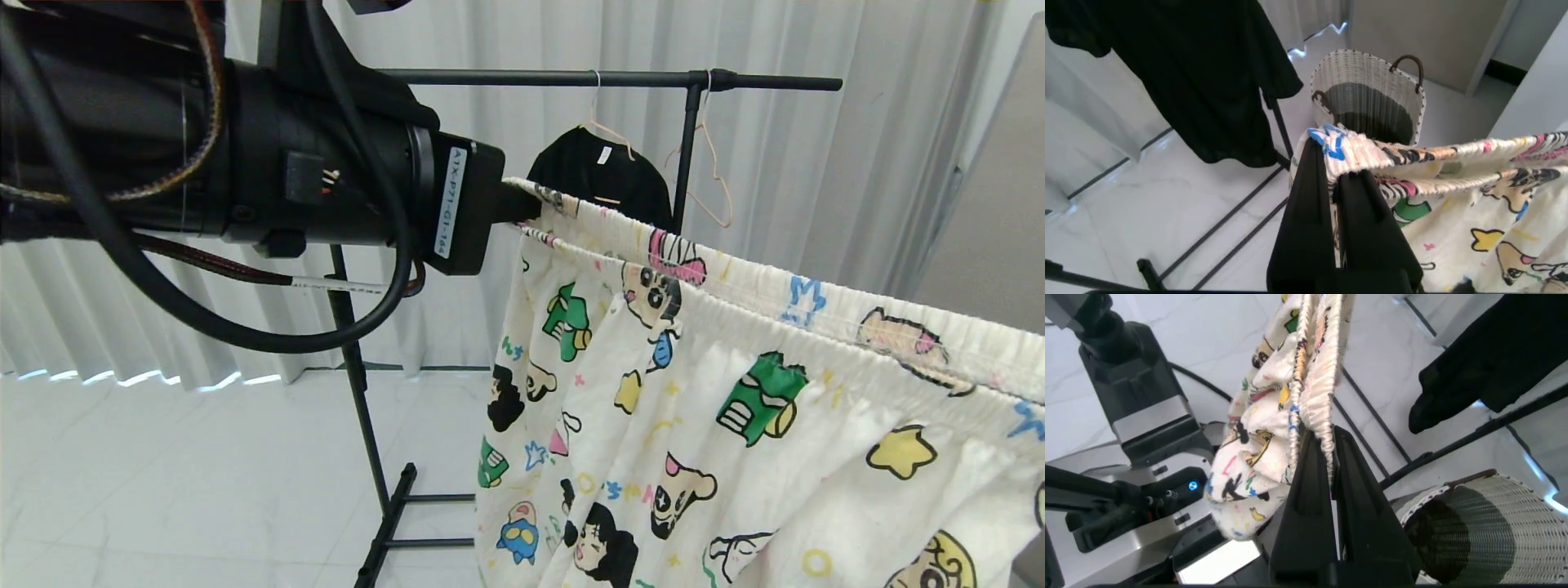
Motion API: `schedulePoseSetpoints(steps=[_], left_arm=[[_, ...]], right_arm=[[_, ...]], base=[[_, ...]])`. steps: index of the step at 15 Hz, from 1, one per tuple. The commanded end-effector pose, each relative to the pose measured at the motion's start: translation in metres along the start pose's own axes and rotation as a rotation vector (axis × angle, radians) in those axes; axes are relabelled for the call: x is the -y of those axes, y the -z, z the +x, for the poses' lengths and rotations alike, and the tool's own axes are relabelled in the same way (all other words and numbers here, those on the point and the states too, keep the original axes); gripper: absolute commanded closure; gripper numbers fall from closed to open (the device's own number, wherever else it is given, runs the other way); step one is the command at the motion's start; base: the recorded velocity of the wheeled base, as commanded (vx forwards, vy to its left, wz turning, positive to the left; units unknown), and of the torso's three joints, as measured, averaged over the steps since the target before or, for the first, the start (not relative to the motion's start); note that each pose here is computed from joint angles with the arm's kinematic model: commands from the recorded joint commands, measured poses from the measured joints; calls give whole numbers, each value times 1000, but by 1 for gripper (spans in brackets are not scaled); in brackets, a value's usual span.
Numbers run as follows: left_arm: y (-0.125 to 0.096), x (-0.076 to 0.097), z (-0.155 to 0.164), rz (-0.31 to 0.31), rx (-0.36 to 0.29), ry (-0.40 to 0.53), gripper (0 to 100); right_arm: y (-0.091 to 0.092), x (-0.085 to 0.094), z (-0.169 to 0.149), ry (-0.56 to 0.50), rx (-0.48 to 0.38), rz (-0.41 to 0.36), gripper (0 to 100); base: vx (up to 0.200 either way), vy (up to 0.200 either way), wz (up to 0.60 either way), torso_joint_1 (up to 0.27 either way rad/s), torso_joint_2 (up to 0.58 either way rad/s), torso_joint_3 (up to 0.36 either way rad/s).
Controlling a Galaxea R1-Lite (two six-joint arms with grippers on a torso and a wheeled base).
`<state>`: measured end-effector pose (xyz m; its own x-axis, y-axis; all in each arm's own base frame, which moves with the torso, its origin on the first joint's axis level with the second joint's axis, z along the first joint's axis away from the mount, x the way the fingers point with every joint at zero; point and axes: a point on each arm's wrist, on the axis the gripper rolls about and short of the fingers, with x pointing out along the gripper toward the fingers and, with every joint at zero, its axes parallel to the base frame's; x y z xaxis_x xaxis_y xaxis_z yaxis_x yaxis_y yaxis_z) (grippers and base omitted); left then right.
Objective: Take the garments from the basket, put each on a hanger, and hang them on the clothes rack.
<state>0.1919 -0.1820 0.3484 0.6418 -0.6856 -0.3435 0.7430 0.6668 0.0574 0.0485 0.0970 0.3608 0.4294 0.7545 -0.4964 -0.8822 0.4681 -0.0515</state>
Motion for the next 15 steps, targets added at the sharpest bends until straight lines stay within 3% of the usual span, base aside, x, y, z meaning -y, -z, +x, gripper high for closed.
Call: schedulePoseSetpoints(steps=[1,4,7,11,15], left_arm=[[1,0,6,-1,-11,1,100],[1,0,1,-3,-9,1,100],[22,4,-33,-11,-90,12,100],[48,20,-82,-69,-112,114,100],[63,36,-108,-36,-115,212,100]], right_arm=[[0,-1,2,-4,-7,-3,100],[1,0,2,6,-9,1,100],[-8,16,12,125,36,64,100],[-34,34,44,167,165,96,100],[-47,38,68,152,213,90,100]], base=[[0,0,0,0,0,0],[0,0,0,0,0,0],[0,0,0,0,0,0],[0,0,0,0,0,0],[0,0,0,0,0,0]])
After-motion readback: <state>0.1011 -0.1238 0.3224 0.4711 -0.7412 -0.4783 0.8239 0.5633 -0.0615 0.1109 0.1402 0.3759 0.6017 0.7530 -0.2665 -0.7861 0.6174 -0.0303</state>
